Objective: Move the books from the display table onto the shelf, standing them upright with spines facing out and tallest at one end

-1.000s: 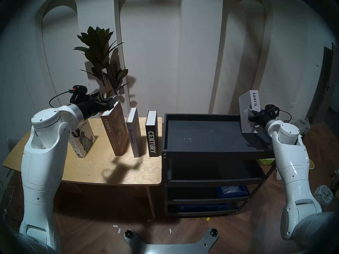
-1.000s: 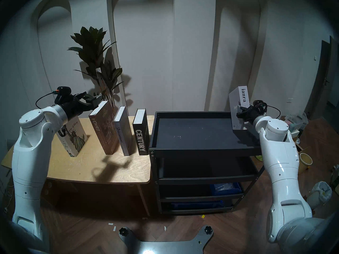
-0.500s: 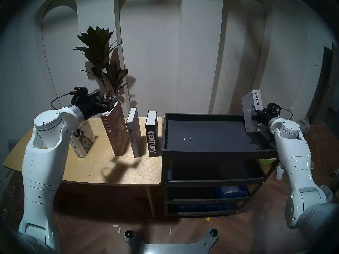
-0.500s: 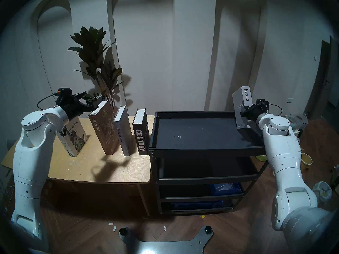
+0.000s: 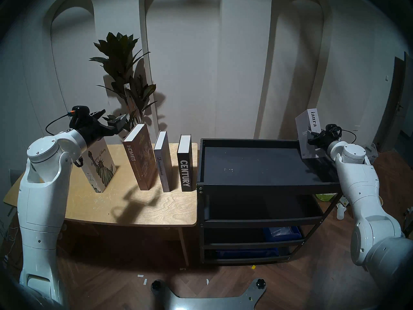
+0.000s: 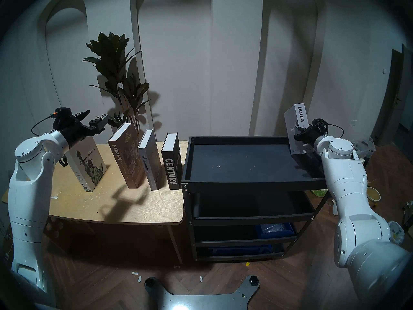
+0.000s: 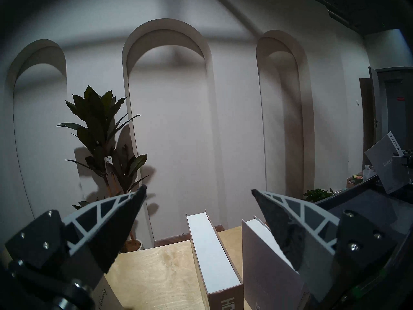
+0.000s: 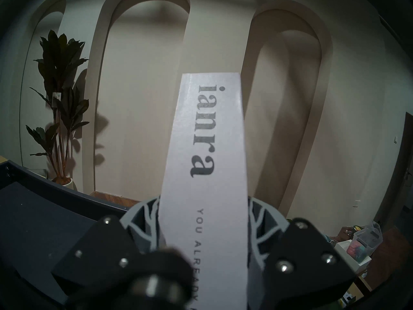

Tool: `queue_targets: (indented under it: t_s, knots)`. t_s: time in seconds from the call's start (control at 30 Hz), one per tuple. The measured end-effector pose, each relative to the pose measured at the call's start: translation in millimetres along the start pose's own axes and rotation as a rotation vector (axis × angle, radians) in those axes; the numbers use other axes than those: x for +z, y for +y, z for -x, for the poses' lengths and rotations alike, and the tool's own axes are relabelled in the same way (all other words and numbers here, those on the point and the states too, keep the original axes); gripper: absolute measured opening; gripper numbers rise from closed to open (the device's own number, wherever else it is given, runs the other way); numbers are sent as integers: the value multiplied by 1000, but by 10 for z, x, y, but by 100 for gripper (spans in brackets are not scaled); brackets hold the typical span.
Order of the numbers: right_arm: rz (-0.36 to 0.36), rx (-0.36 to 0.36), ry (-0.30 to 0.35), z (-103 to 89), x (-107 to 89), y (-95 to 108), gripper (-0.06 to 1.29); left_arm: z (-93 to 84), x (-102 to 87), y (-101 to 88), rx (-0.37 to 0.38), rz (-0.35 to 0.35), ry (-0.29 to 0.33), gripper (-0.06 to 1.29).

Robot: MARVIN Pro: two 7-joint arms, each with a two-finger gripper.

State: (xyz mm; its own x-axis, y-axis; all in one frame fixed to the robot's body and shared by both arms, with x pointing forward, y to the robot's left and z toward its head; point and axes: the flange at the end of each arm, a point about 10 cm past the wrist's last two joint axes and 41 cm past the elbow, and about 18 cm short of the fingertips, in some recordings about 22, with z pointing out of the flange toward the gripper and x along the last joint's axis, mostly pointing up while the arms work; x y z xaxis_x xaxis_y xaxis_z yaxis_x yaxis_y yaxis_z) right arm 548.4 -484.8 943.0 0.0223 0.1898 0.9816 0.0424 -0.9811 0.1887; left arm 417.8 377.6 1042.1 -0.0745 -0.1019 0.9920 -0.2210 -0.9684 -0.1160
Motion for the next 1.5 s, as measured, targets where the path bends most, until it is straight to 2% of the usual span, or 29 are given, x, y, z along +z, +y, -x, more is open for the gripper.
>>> queue_targets:
  t_s: [0.33,0.7,1.03,1.23,1.5]
  knots:
    - [-21,33,41,225,-40,28,49,73,-48,2,21,2,11,128]
    - [-16,70,63,409,-331,186,49,76,-54,18,24,-1,28,128]
    - [8,127,23,653,-655,358,49,64,-41,51,15,-1,40,128]
    - [6,146,-14,803,-796,347,49,60,-34,59,9,-7,45,128]
    - [18,165,-46,900,-895,281,49,62,-40,61,5,-14,48,128]
